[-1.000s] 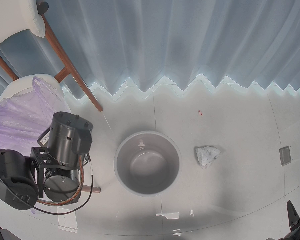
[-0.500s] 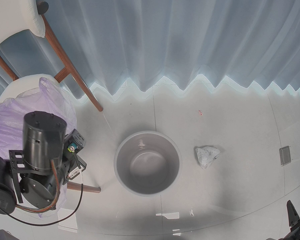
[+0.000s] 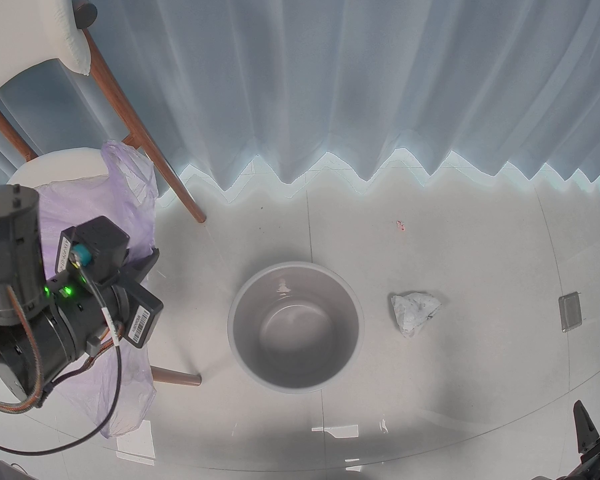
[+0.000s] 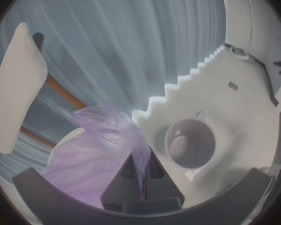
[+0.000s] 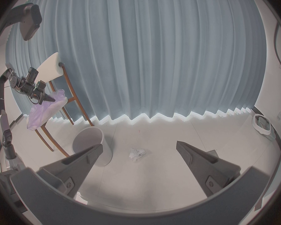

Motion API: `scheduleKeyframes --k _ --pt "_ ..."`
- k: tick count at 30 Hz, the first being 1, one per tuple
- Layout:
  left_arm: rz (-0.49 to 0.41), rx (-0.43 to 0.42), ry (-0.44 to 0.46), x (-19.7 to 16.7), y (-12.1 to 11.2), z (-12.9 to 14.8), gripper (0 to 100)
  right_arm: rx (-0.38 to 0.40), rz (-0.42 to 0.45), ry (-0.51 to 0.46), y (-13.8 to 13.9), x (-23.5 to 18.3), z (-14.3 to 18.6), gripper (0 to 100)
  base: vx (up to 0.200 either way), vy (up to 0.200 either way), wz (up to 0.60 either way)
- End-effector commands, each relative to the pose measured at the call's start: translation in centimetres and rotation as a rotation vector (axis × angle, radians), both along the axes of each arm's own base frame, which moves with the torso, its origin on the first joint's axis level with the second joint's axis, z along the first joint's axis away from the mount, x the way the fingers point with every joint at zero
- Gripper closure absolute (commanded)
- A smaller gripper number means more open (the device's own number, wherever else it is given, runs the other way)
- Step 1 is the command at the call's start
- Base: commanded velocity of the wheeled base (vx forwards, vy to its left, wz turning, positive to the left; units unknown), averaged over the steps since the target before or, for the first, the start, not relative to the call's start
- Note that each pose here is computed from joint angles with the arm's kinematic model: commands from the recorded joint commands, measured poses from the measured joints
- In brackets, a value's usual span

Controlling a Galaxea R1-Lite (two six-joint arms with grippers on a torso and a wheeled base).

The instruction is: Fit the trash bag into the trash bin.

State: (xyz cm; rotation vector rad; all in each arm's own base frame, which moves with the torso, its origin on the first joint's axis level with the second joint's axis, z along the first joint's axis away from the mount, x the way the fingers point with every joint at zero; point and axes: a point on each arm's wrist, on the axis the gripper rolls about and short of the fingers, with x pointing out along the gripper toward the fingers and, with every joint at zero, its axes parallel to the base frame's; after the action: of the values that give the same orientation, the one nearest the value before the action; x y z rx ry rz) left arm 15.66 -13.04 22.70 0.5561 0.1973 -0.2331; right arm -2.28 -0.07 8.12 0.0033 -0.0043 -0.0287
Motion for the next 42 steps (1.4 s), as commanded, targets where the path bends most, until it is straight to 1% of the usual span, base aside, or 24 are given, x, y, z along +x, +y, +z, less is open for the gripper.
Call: scheduleKeyframes --k 1,4,6,7,8,9,10,11,15,17,18,19,20,22,26,27,29,30,31,35,37,38,39,42 --pt "-0.009 -0.144 -0.023 -1.1 0.5 1.4 100 0.000 0.000 0.000 0.0 0.0 -0.5 0 0.000 0.000 0.00" --pt "-0.048 -0.257 0.009 -1.9 -0.4 1.8 100 0.000 0.000 0.000 0.0 0.0 -0.5 0 0.000 0.000 0.00" --pt "-0.079 -0.306 0.038 -2.4 -0.9 2.0 100 0.000 0.001 0.000 0.0 0.0 -0.5 0 0.000 0.000 0.00" --pt "-0.111 -0.333 0.059 -2.8 -1.2 2.2 100 0.000 0.000 0.000 0.0 0.0 -0.5 0 0.000 0.000 0.00" --pt "-0.121 -0.342 0.066 -2.9 -1.3 2.2 100 0.000 0.001 0.000 0.0 0.0 -0.5 0 0.000 0.000 0.00" --pt "-0.176 -0.388 0.091 -3.3 -1.3 2.6 100 0.000 0.001 0.000 0.0 0.0 -0.5 0 0.000 0.000 0.00" --pt "-0.205 -0.410 0.095 -3.5 -1.1 3.0 100 0.000 0.001 0.000 0.0 0.0 -0.5 0 0.000 0.000 0.00" --pt "-0.221 -0.419 0.094 -3.7 -0.9 3.1 100 0.000 0.001 0.000 0.0 0.0 -0.5 0 0.000 0.000 0.00" --pt "-0.375 -0.484 0.105 -5.3 0.7 4.3 100 0.000 0.000 0.000 0.0 0.0 -0.5 0 0.000 0.000 0.00" --pt "-0.437 -0.489 0.129 -5.9 1.4 4.5 100 0.000 0.001 0.000 0.0 0.0 -0.5 0 0.000 0.000 0.00" --pt "-0.437 -0.489 0.129 -5.9 1.4 4.5 100 0.000 0.001 0.000 0.0 0.0 -0.5 0 0.000 0.000 0.00" --pt "-0.463 -0.480 0.161 -6.3 2.1 4.4 100 0.000 0.000 0.000 0.0 0.0 -0.5 0 0.000 0.000 0.00" --pt "-0.473 -0.475 0.172 -6.5 2.3 4.3 100 0.000 0.000 0.000 0.0 0.0 -0.5 0 0.000 0.000 0.00" --pt "-0.483 -0.473 0.181 -6.7 2.5 4.2 100 0.000 0.001 0.001 0.0 0.0 -0.5 0 0.000 0.000 0.00" --pt "-0.502 -0.497 0.210 -7.2 2.7 3.9 100 0.000 0.000 0.000 0.0 0.0 -0.5 0 0.000 0.000 0.00" --pt "-0.520 -0.522 0.229 -7.4 2.6 3.9 100 0.000 0.001 0.000 0.0 0.0 -0.5 0 0.000 0.000 0.00" --pt "-0.590 -0.610 0.267 -8.5 3.0 4.4 100 0.000 0.000 0.000 0.0 0.0 -0.5 0 0.000 0.000 0.00" --pt "-0.596 -0.614 0.270 -8.5 3.0 4.4 100 0.000 0.001 0.001 0.0 0.0 -0.5 0 0.000 0.000 0.00" --pt "-0.643 -0.645 0.281 -9.0 3.2 4.9 100 0.000 0.000 0.001 0.0 0.0 -0.5 0 0.000 0.000 0.00" --pt "-0.726 -0.686 0.310 -9.4 3.3 5.5 100 0.000 0.000 0.001 0.0 0.0 -0.5 0 0.000 0.000 0.00" --pt "-0.726 -0.686 0.310 -9.4 3.3 5.5 100 0.000 0.000 0.001 0.0 0.0 -0.5 0 0.000 0.000 0.00" --pt "-0.829 -0.735 0.318 -9.5 3.2 6.2 100 0.000 0.001 0.001 0.0 0.0 -0.5 0 0.000 0.000 0.00" --pt "-0.855 -0.755 0.310 -9.5 3.1 6.4 100 0.000 0.001 0.001 0.0 0.0 -0.5 0 0.000 0.000 0.00" --pt "-0.880 -0.816 0.266 -9.4 3.0 7.1 100 0.000 0.000 0.001 0.0 0.0 -0.5 0 0.000 0.000 0.00"
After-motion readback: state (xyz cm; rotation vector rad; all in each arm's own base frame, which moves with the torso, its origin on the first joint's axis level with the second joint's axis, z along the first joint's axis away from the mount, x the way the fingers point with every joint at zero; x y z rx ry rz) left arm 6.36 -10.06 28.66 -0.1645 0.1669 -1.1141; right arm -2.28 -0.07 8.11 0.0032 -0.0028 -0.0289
